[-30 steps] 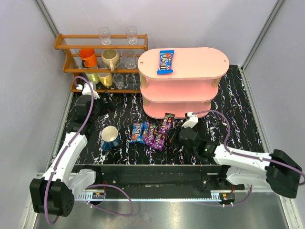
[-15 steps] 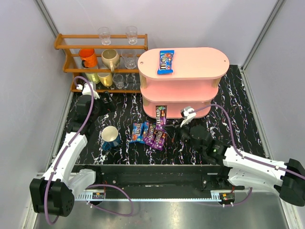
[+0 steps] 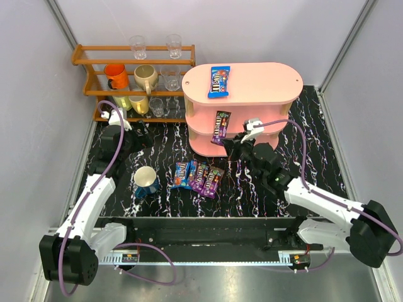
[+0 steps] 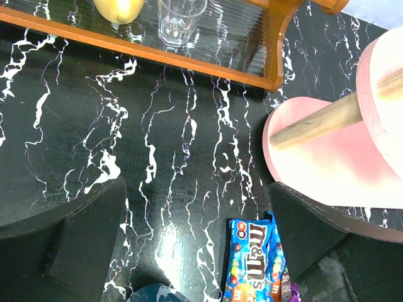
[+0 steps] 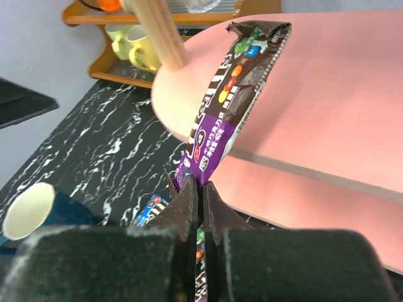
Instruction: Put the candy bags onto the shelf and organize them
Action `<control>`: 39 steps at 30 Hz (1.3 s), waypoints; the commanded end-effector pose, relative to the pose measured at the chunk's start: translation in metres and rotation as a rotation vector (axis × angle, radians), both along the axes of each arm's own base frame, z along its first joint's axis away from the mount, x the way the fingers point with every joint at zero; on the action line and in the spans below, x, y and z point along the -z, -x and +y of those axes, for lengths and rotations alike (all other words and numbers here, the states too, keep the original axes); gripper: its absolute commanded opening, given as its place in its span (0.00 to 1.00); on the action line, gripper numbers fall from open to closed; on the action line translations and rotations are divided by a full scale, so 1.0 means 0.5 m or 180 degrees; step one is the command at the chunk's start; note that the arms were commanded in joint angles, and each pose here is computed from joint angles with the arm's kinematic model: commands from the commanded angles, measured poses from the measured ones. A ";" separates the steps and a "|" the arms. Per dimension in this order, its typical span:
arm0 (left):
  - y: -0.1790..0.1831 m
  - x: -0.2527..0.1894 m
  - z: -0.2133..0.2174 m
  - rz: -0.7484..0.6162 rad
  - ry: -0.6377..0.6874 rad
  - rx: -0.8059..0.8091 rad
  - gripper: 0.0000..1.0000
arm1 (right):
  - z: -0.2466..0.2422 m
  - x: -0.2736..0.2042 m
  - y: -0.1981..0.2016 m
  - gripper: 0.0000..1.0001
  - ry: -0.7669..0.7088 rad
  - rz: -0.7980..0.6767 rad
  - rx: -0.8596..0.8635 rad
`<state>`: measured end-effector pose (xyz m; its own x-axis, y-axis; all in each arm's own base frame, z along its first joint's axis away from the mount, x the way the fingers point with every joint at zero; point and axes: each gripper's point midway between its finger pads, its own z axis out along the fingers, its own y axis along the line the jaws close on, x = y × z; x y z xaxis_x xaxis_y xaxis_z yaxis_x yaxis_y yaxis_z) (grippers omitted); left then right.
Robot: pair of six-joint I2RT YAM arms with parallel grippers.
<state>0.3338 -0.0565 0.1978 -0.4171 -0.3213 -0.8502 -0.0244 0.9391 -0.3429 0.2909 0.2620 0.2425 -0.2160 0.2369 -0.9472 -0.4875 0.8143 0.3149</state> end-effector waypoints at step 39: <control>-0.021 -0.058 -0.010 -0.0240 0.0088 0.0066 0.99 | -0.064 -0.065 -0.133 0.65 -0.0237 -0.0378 0.0214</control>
<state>0.3344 -0.0582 0.1946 -0.4290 -0.3201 -0.8447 -0.0196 0.9382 -0.3456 0.3653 0.2528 0.2553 -0.1414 0.2687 -0.9528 -0.5172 0.8006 0.3026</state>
